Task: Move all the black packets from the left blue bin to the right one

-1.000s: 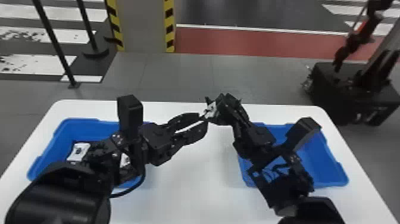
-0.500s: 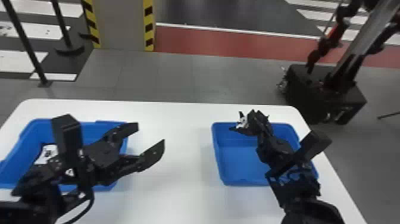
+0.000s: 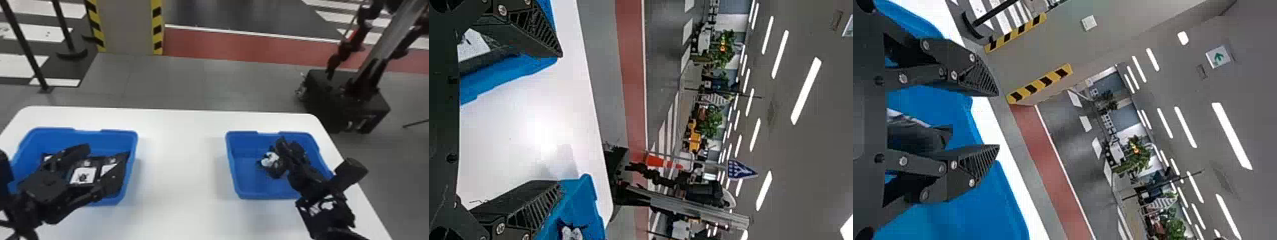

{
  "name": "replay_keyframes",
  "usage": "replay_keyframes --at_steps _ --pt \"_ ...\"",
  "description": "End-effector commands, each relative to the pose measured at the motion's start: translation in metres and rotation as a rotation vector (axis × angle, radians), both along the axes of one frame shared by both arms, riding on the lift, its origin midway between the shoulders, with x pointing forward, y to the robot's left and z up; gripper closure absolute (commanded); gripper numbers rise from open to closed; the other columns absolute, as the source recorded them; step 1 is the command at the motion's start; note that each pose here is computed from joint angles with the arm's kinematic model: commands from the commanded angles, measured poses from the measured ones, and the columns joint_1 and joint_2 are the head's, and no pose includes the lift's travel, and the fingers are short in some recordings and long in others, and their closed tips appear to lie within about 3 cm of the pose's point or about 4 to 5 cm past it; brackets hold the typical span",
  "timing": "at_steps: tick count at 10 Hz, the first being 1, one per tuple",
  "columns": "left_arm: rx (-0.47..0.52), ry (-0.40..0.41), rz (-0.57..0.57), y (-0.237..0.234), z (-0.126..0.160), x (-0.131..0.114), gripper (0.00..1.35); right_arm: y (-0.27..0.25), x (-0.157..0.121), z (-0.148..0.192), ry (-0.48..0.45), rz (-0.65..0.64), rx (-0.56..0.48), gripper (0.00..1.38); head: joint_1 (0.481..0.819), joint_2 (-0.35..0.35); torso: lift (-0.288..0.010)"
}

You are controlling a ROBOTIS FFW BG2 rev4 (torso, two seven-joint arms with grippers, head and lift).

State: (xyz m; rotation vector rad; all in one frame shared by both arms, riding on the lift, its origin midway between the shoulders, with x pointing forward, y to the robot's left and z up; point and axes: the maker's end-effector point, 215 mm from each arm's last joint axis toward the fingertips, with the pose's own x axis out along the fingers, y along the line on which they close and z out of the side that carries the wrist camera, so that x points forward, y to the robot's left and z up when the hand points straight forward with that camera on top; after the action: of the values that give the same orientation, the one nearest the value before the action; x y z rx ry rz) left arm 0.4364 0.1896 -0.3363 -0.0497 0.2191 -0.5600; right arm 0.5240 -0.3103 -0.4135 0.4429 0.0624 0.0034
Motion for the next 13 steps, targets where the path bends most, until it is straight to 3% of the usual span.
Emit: replay_keyframes --at_steps 1,2,4,5,7,8,10,13 --pt "0.038 -0.001 0.03 0.016 -0.003 -0.001 0.12 0.009 -0.016 0.036 -0.063 0.015 -0.003 0.17 0.695 -0.147 -0.11" --pt "0.088 0.045 0.082 0.039 -0.018 0.0 0.12 0.022 -0.03 0.063 -0.111 0.031 0.005 0.32 0.695 -0.13 -0.11" --pt "0.186 0.11 0.24 0.114 -0.038 -0.006 0.12 0.056 -0.05 0.099 -0.166 0.112 0.065 0.48 0.695 -0.05 -0.11" --pt "0.245 0.148 0.319 0.153 -0.044 -0.009 0.13 0.069 -0.061 0.112 -0.165 0.155 0.065 0.49 0.695 -0.013 -0.11" --pt "0.315 0.206 0.399 0.192 -0.048 -0.006 0.13 0.076 -0.071 0.123 -0.176 0.183 0.083 0.49 0.695 0.125 -0.11" --pt "0.321 0.272 0.432 0.206 -0.069 -0.006 0.13 0.08 -0.074 0.122 -0.171 0.197 0.094 0.49 0.695 0.167 -0.11" --pt "0.29 0.354 0.418 0.212 -0.115 0.018 0.13 0.086 -0.077 0.119 -0.159 0.22 0.103 0.49 0.695 0.208 -0.11" --pt "0.286 0.38 0.412 0.21 -0.13 0.046 0.14 0.088 -0.08 0.121 -0.16 0.228 0.113 0.49 0.695 0.219 -0.11"
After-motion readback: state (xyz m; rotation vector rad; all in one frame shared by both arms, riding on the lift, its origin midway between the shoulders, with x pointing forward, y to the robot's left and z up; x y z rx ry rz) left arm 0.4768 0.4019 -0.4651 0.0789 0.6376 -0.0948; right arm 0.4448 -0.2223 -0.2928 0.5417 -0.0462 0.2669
